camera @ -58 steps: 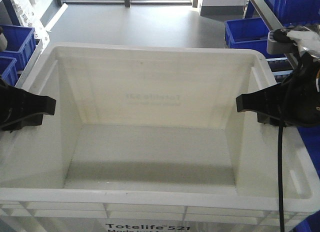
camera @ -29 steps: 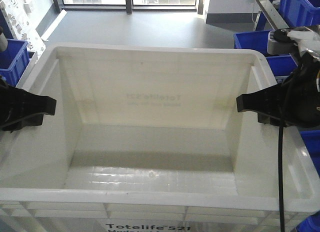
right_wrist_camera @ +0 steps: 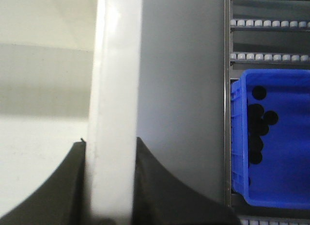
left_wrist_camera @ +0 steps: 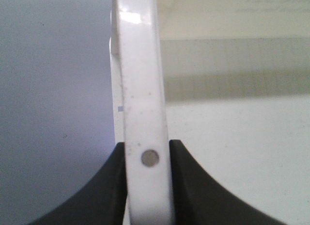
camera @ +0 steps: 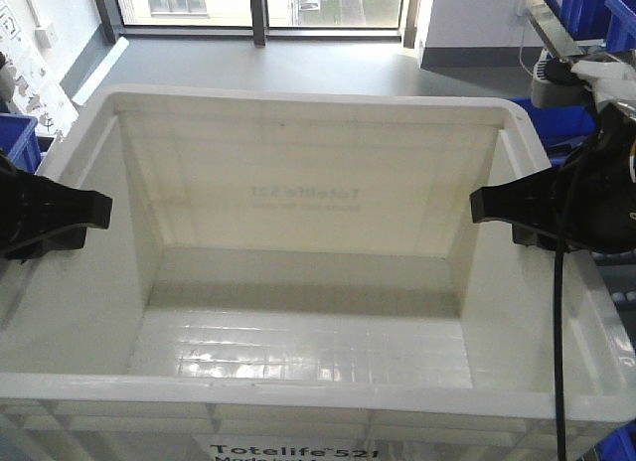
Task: Move bin from left to right shelf
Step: 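Keep holding the crate with both grippers while driving to the other shelf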
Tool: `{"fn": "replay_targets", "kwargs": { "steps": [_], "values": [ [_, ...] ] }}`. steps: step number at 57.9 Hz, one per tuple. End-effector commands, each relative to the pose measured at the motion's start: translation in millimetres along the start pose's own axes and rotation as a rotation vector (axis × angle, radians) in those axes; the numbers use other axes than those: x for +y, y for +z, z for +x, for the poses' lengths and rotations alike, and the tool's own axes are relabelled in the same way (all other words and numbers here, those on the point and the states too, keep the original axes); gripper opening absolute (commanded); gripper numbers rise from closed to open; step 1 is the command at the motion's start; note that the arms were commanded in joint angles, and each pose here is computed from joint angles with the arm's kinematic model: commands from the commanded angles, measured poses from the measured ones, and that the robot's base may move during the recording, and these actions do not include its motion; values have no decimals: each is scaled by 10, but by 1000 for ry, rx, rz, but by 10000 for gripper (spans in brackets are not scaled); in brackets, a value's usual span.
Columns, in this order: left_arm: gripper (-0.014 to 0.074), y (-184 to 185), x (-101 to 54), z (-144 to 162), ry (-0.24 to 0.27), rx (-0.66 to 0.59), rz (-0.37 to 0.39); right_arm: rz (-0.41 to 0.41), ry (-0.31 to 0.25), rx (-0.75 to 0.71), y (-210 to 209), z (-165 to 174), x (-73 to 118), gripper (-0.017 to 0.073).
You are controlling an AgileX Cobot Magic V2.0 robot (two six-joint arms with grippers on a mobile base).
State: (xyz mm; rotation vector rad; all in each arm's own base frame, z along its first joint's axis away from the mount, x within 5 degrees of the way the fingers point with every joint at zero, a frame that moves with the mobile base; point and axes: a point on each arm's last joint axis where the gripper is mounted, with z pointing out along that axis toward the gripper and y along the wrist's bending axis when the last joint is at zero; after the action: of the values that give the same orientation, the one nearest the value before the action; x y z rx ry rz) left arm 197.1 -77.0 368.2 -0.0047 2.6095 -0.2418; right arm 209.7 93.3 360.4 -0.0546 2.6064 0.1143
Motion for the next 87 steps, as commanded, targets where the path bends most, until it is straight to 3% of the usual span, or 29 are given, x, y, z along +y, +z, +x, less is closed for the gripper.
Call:
{"fn": "replay_targets", "kwargs": {
  "steps": [1,87],
  "values": [
    [-6,-213,-89,-111,2,-157,104,-9,-35,-141,-175,-119,-22,-1],
    [-6,-216,-88,-110,2,-158,104,-5,-35,-131,-174,-110,-26,-1]
  ]
}}
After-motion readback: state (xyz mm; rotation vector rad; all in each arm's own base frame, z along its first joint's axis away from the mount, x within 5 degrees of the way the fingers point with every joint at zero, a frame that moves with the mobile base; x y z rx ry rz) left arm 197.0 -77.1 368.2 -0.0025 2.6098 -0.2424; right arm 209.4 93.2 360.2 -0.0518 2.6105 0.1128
